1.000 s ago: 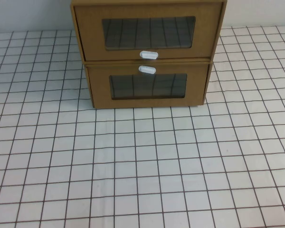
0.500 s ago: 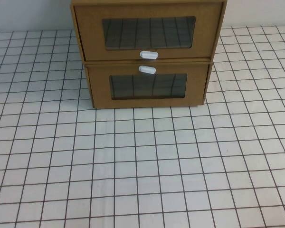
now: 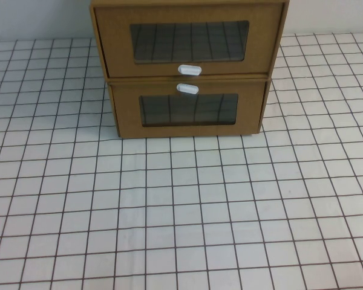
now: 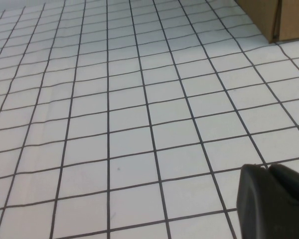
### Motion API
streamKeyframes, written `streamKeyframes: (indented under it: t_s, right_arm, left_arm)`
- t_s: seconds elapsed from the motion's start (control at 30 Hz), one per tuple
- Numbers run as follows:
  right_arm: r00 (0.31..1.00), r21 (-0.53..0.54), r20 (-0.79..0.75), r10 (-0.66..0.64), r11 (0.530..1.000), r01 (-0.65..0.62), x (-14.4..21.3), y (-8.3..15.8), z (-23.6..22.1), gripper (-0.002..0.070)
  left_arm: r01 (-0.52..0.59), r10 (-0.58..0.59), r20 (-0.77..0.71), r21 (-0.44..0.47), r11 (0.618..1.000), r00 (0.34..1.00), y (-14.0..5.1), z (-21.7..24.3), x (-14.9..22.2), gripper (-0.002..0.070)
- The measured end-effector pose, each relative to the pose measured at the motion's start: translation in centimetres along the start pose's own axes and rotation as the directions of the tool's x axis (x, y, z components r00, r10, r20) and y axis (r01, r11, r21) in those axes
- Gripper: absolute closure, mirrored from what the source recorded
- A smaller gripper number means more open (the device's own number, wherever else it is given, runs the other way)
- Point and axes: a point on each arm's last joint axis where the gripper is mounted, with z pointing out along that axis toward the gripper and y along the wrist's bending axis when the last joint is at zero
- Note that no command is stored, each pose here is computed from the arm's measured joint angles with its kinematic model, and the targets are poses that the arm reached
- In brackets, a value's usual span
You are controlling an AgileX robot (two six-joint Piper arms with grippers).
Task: Open the shoe box
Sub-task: 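Pull the top drawer of the cardboard box fully open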
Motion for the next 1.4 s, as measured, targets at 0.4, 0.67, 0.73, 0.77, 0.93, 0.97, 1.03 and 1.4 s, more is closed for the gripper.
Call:
streamKeyframes:
  t_s: [0.4,0.67,0.73,0.77,0.93,0.97,1.03,1.4]
  right_arm:
    - [1.000,0.000,0.000,0.000,1.000,0.000,0.0,0.0,0.0,0.0689]
    - [1.000,0.000,0.000,0.000,1.000,0.000,0.0,0.0,0.0,0.0689]
    - [1.000,0.000,0.000,0.000,1.000,0.000,0.0,0.0,0.0,0.0689]
    - [1.000,0.000,0.000,0.000,1.000,0.000,0.0,0.0,0.0,0.0689]
    - [1.000,0.000,0.000,0.000,1.000,0.000,0.0,0.0,0.0,0.0689]
    - [1.000,0.000,0.000,0.000,1.000,0.000,0.0,0.0,0.0,0.0689]
    - [1.000,0.000,0.000,0.000,1.000,0.000,0.0,0.0,0.0,0.0689]
    - [1.000,0.000,0.000,0.000,1.000,0.000,0.0,0.0,0.0,0.0690]
  left_arm:
    - [0.369,-0.377,0.098,0.092,0.925,0.921,-0.4,-0.1,-1.1,0.0680]
    - [0.643,-0.673,0.195,0.199,0.739,0.713,-0.2,-0.4,-2.5,0.0680]
    - [0.646,-0.677,0.211,0.202,0.736,0.705,-0.1,-0.4,-2.7,0.0680]
    - [0.647,-0.677,0.213,0.202,0.736,0.704,0.0,-0.4,-2.7,0.0680]
    - [0.615,-0.646,0.146,0.208,0.761,0.750,-0.4,-0.9,-3.9,0.0680]
    - [0.587,-0.615,0.117,0.205,0.783,0.780,-0.4,-1.1,-4.8,0.0680]
    - [0.524,-0.545,0.059,0.205,0.827,0.836,-0.5,-1.4,-7.0,0.0680]
    - [0.204,-0.119,-0.241,0.368,0.907,0.963,-0.3,3.6,-21.3,0.0680]
